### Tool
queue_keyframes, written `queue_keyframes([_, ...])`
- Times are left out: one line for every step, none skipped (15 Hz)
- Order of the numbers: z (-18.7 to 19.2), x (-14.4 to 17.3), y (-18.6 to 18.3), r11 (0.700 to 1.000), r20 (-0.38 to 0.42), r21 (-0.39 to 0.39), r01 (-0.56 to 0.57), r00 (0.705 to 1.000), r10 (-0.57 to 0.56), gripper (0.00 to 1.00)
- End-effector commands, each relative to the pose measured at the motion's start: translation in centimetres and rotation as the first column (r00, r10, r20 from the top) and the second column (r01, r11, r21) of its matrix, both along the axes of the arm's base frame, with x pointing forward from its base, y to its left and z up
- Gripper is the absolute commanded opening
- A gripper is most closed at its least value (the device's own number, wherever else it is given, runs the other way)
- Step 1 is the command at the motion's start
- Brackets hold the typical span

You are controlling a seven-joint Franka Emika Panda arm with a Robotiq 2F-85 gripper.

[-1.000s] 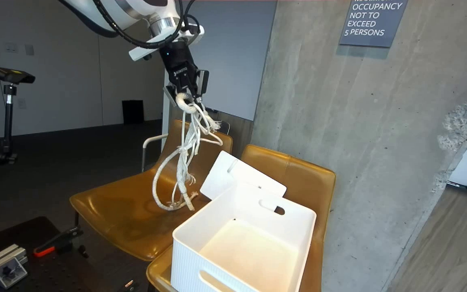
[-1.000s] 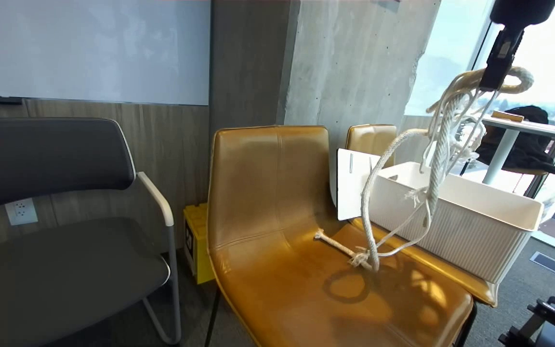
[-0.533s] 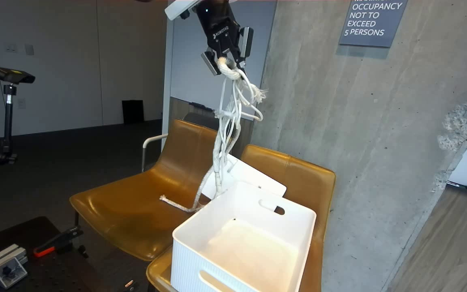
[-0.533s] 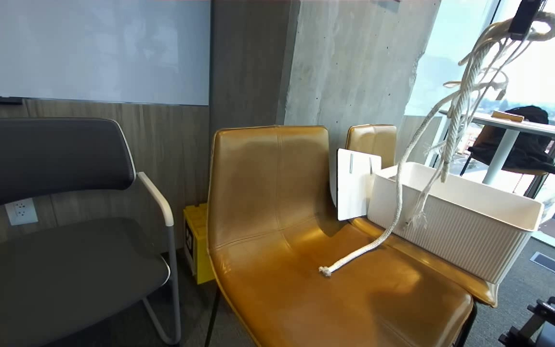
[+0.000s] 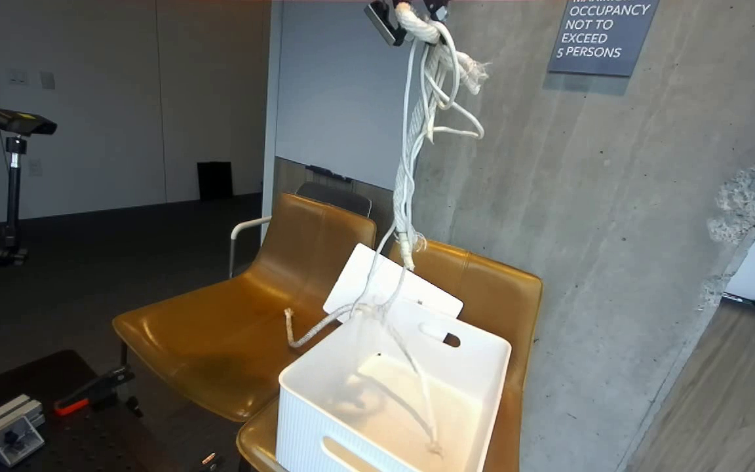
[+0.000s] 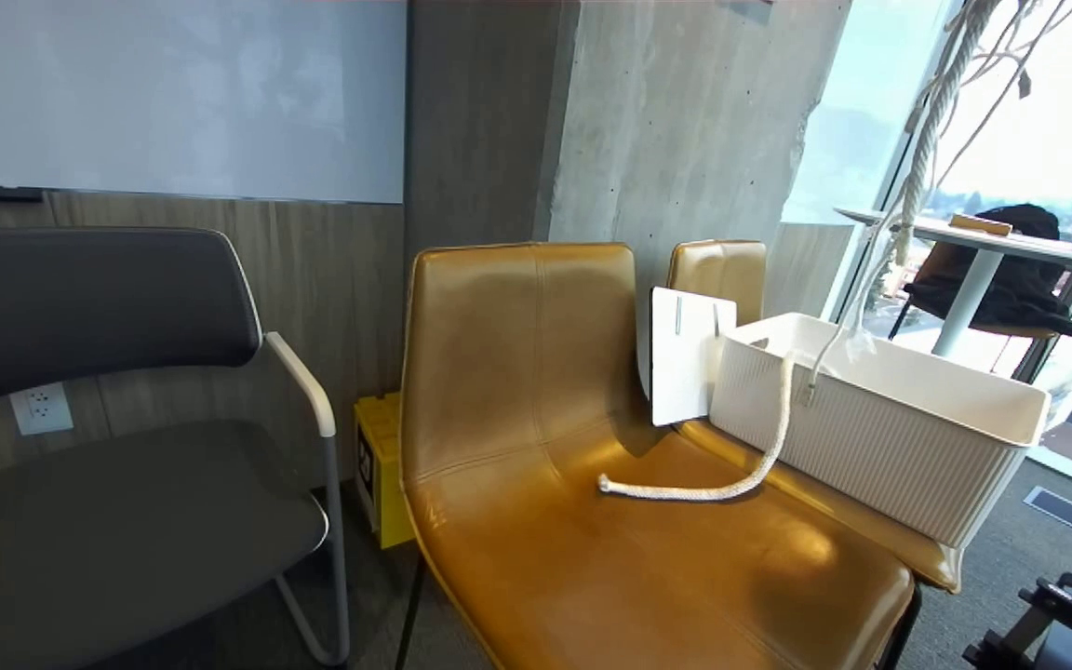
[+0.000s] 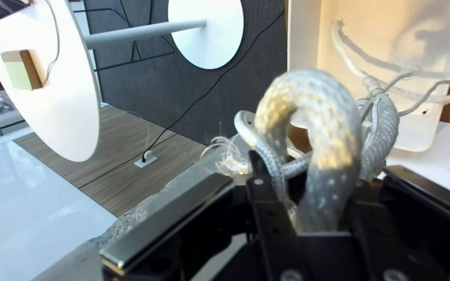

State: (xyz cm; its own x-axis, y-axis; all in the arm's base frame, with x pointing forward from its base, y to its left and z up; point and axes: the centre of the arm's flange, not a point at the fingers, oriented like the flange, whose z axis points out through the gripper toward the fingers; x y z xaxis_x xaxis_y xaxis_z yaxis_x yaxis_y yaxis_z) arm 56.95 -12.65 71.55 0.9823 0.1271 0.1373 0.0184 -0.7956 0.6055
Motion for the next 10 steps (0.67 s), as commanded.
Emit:
queue_keyframes([3.6, 1.0, -0.9, 0.999, 0.003, -0.04, 0.02, 1.0, -0.02, 0.04])
queue_keyframes([2.9, 1.0, -0.8, 0.999, 0.005, -0.036, 0.016, 1.0, -0.016, 0.04])
queue_keyframes([1.8, 1.1, -0.7, 1.0, 0.004, -0.028, 0.013, 1.0, -0.013, 0.04])
queue_keyframes([0.2, 1.3, -0.6, 1.0, -0.004, -0.021, 0.01, 1.0, -0.01, 0.04])
queue_keyframes([-1.9, 1.6, -0.5, 1.0, -0.023, -0.015, 0.007, 1.0, -0.007, 0.04])
queue_keyframes([-3.7, 1.7, -0.6, 1.0, -0.042, -0.013, 0.007, 0.999, -0.008, 0.04])
queue_keyframes([-5.8, 1.8, -0.7, 1.0, -0.063, -0.009, 0.008, 0.998, -0.008, 0.04])
queue_keyframes([-7.7, 1.9, -1.1, 1.0, -0.083, -0.003, 0.013, 0.996, -0.013, 0.04])
queue_keyframes([-9.3, 1.8, -1.6, 1.0, -0.099, 0.006, 0.019, 0.995, -0.018, 0.04])
queue_keyframes([-10.9, 1.6, -2.0, 1.0, -0.111, 0.013, 0.022, 0.994, -0.021, 0.04])
